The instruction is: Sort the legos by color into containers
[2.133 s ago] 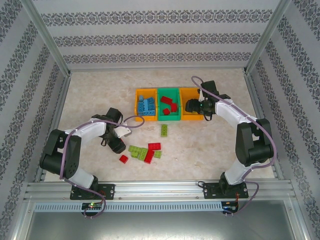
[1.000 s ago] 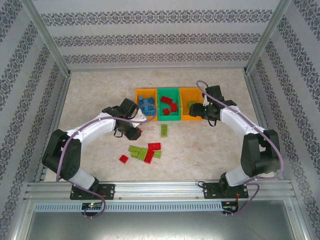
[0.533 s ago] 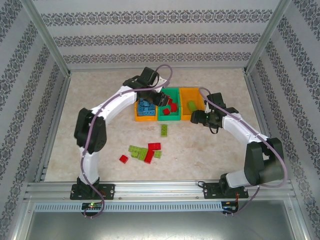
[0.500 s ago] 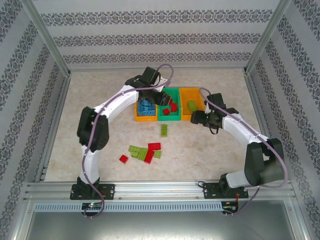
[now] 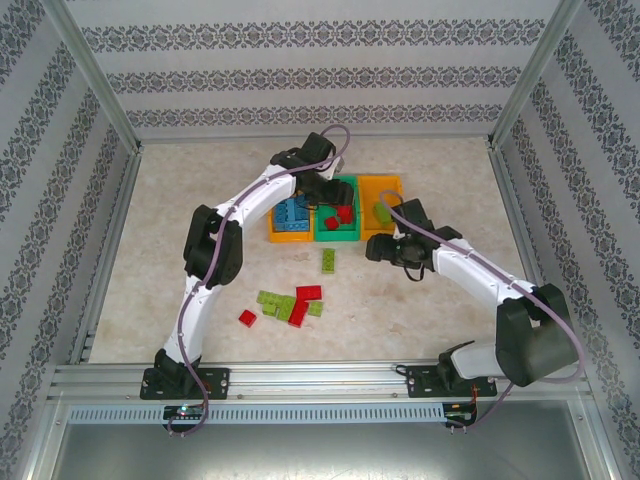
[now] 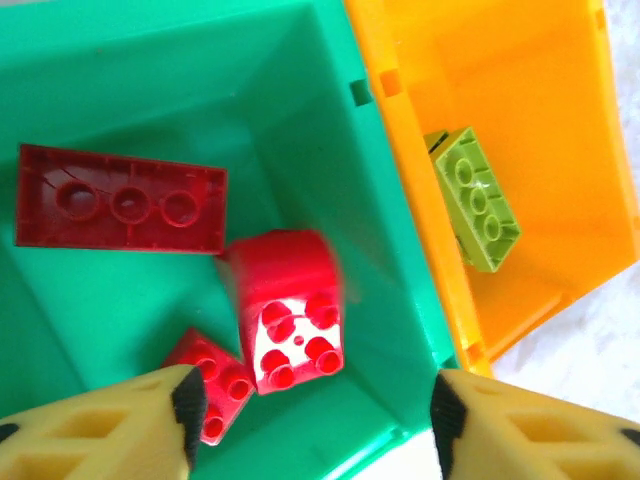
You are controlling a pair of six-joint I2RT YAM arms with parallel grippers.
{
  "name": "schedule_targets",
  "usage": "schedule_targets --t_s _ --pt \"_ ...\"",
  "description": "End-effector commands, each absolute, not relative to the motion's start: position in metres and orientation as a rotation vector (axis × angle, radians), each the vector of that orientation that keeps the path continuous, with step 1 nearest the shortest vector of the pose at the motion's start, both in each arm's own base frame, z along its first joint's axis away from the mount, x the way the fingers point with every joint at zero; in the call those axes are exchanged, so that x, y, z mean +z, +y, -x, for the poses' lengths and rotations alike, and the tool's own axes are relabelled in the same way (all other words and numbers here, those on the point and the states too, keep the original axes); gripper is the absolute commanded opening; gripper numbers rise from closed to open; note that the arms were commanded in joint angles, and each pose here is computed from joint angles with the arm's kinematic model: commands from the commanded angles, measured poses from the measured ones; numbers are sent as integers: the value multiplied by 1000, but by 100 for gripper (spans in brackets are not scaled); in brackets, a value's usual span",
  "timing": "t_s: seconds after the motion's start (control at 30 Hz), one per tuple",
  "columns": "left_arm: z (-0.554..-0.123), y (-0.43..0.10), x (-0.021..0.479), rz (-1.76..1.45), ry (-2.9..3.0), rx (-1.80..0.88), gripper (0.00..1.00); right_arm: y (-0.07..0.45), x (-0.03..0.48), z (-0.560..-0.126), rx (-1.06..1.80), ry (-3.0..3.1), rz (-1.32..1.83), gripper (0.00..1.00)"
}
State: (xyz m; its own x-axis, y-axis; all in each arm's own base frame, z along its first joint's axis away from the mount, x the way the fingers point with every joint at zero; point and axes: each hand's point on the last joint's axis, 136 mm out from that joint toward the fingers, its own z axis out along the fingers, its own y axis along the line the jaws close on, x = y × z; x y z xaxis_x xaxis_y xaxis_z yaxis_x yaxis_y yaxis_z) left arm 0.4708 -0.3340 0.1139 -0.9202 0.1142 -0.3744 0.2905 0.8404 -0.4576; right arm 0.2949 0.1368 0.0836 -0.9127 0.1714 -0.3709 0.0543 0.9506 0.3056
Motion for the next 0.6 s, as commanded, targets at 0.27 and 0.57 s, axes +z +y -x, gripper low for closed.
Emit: schedule_targets --t_s 0.27,0.57 --pt "-457 -308 191 -146 2497 -673 100 210 93 -291 310 2587 -225 76" --pt "-434 -266 221 -49 2447 -556 99 264 69 -300 290 2645 -167 76"
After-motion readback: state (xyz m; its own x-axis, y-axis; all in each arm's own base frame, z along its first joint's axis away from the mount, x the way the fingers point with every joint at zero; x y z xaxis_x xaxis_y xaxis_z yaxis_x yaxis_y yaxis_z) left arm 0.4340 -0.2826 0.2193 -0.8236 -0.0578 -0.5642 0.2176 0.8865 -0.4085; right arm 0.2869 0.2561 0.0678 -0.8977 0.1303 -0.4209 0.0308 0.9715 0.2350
